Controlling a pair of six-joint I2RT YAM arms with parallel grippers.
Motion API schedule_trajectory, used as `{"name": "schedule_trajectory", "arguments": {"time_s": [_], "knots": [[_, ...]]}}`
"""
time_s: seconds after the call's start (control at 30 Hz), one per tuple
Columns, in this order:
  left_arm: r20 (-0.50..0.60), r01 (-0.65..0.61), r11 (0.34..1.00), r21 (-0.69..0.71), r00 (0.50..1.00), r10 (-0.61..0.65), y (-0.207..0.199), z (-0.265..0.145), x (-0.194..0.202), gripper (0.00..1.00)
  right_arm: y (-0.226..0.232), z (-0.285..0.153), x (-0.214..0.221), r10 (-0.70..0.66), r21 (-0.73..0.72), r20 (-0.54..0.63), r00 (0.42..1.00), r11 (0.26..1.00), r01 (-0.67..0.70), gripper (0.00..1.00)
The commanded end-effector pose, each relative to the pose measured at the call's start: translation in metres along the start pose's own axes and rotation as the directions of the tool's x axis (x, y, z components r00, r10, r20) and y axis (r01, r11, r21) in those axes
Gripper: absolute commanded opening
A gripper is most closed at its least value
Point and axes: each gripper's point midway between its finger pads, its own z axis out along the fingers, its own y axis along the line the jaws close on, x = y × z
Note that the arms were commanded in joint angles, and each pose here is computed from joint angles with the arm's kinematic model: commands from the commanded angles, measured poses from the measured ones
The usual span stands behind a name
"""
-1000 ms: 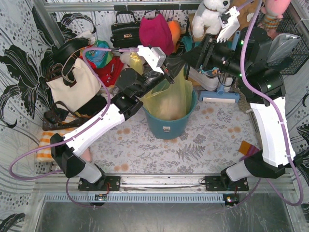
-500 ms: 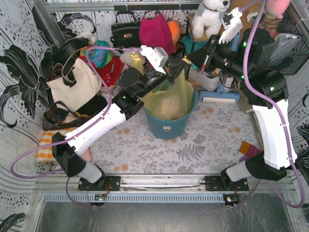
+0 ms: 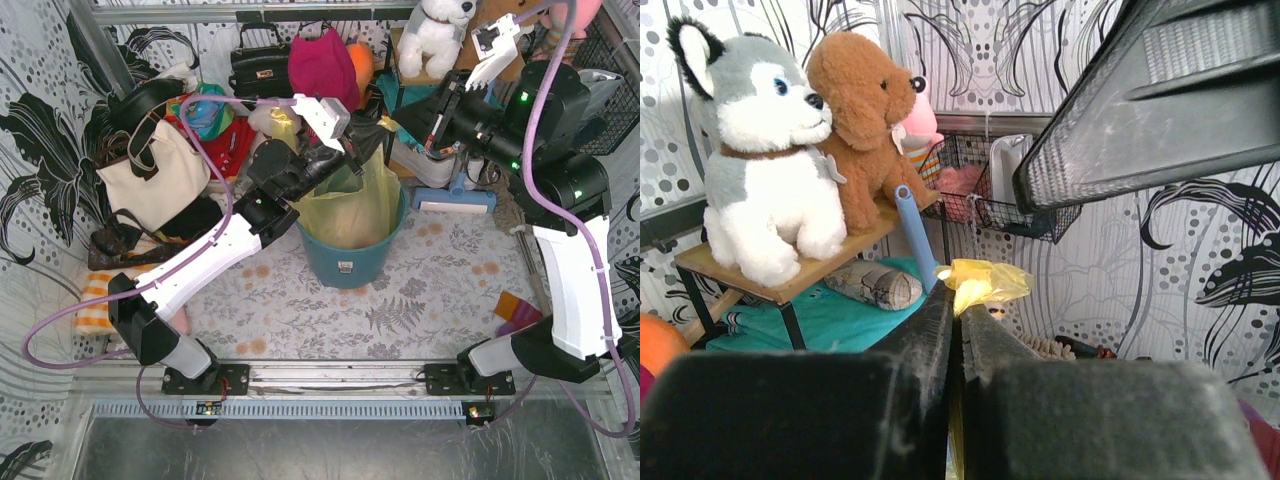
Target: Tie the trash bag
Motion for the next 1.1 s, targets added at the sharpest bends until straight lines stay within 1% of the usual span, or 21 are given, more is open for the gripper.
{"name": "schedule_trajectory", "arguments": {"time_s": [0.0,0.1,0.13,0.37,0.47,0.5,0.67,0.73,0.87,1.07], "knots": [[0.102,-0.003,1.0,-0.029,0.995,0.006,0.005,-0.002,-0.031,0.1,0.008,-0.008,-0.012,0.011,-0.014,0.044,0.999,1.0,-0.011,0.22],[0.131,-0.001,0.999,-0.032,0.991,0.005,0.005,-0.003,-0.044,0.09,0.005,-0.009,-0.006,0.022,-0.004,0.036,0.999,1.0,-0.022,0.33],[0.139,0.002,0.999,-0.032,0.99,0.002,0.005,-0.003,-0.048,0.08,0.004,-0.009,-0.006,0.025,0.0,0.04,0.999,1.0,-0.025,0.35],[0.182,0.025,1.0,0.003,0.983,-0.025,-0.004,-0.008,-0.069,0.08,-0.001,-0.007,0.001,0.037,0.012,0.043,0.998,0.999,-0.038,0.38],[0.201,0.034,0.999,0.018,0.979,-0.037,-0.008,-0.013,-0.075,0.09,0.002,-0.008,0.0,0.042,-0.007,0.045,0.998,0.999,-0.042,0.49],[0.201,0.036,0.999,0.021,0.979,-0.04,-0.008,-0.014,-0.076,0.09,0.004,-0.009,-0.001,0.044,-0.015,0.049,0.998,0.999,-0.043,0.5],[0.181,0.042,0.999,0.029,0.982,-0.047,-0.01,-0.013,-0.068,0.09,0.016,-0.011,-0.01,0.041,-0.074,0.084,0.996,0.997,-0.035,0.5],[0.17,0.047,0.998,0.034,0.984,-0.052,-0.01,-0.011,-0.064,0.09,0.022,-0.01,-0.014,0.041,-0.102,0.087,0.995,0.994,-0.032,0.48],[0.159,0.052,0.998,0.047,0.986,-0.059,-0.012,-0.008,-0.06,0.09,0.029,-0.003,-0.015,0.04,-0.147,0.069,0.997,0.989,-0.03,0.4],[0.132,0.051,0.998,0.03,0.99,-0.054,-0.008,-0.004,-0.053,0.09,0.028,0.001,-0.007,0.037,-0.149,0.032,0.999,0.988,-0.032,0.38]]}}
